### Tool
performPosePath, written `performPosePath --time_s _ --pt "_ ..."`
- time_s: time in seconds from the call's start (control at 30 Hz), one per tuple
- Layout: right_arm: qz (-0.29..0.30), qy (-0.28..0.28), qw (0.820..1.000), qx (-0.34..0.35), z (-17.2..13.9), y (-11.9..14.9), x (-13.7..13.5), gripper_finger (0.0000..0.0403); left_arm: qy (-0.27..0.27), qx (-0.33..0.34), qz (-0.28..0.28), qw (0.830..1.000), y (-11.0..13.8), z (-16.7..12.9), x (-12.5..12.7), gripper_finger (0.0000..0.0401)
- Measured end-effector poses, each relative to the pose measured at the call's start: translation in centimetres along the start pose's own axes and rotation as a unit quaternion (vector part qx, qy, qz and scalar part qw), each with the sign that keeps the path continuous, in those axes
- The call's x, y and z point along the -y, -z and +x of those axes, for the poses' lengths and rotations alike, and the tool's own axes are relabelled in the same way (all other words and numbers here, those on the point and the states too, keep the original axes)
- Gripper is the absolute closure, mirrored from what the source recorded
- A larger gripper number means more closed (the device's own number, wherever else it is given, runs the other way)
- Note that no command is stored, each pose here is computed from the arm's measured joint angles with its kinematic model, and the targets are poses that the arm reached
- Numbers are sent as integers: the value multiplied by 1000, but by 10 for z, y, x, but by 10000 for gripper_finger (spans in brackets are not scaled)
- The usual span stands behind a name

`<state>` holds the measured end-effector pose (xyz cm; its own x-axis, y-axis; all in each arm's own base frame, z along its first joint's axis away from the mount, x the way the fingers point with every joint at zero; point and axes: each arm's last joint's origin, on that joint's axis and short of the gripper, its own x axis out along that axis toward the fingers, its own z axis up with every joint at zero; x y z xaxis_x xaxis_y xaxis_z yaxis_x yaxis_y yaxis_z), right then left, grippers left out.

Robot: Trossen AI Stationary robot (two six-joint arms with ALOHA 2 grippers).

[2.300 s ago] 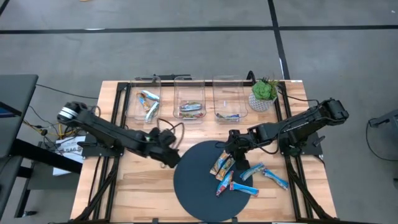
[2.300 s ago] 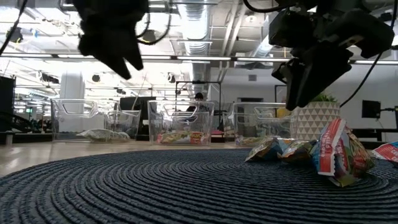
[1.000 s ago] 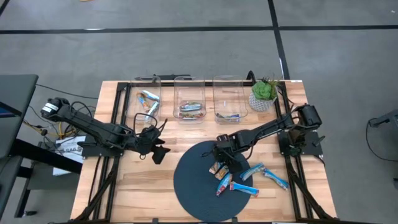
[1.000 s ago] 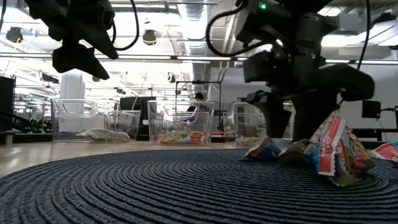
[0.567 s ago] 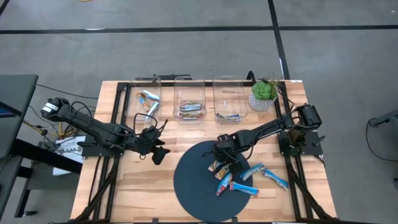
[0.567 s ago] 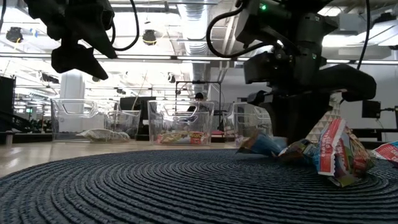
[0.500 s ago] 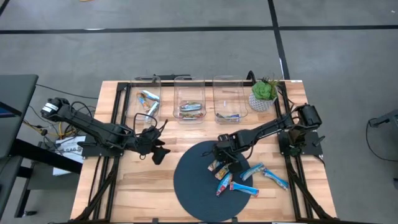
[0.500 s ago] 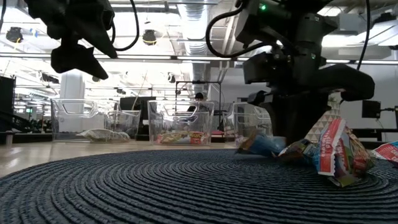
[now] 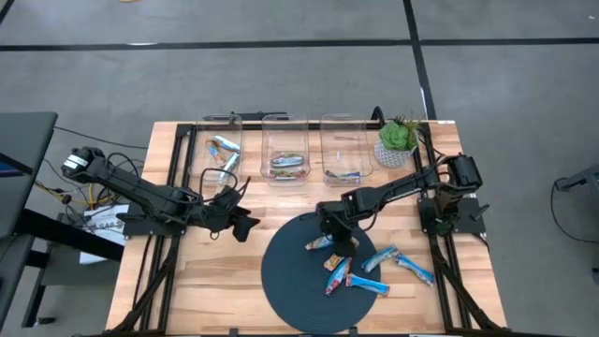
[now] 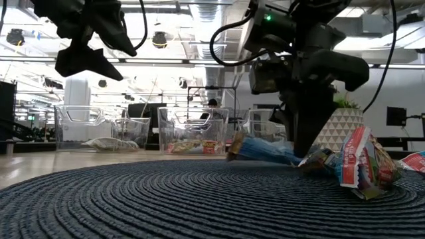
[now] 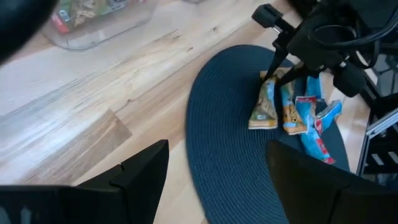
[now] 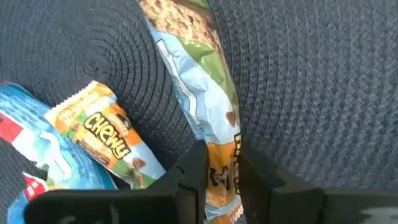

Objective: Pick and place Granola Bars by type
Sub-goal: Put the yellow granola bar into the left transparent bin

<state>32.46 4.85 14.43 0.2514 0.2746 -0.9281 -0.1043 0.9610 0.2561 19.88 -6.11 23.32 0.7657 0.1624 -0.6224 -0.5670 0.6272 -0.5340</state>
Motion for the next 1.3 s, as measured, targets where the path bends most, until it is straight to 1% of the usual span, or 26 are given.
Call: performPosePath --time_s 0.1,0.2,0.33,0.5,0.6,0.7,0.93,1.07,1.17,1.3 --pt "8 -7 1000 1 0 0 0 355 6 3 -5 1000 -1 0 1 140" --pt "26 -30 999 7 0 -2 -2 362 14 14 -19 1000 -2 0 3 140" --pt "78 -74 994 35 -2 -9 1 363 20 44 -46 998 -5 0 6 140" --pt "150 -131 976 87 -8 -23 11 364 30 92 -82 992 -10 -1 10 140" --pt "188 -169 960 120 -14 -32 19 364 31 125 -101 986 -13 -2 12 140" --pt "224 -203 940 160 -21 -41 28 363 24 155 -116 981 -15 -2 12 140" --pt "279 -271 882 266 -45 -63 49 364 -5 216 -121 969 -18 -4 9 140" --pt "298 -295 853 311 -57 -70 61 363 -5 225 -135 965 -18 -4 9 140" --pt "312 -297 837 336 -63 -72 69 364 3 227 -146 963 -19 -4 11 140" --pt "314 -289 831 357 -71 -76 77 363 12 236 -155 959 -21 -5 13 140"
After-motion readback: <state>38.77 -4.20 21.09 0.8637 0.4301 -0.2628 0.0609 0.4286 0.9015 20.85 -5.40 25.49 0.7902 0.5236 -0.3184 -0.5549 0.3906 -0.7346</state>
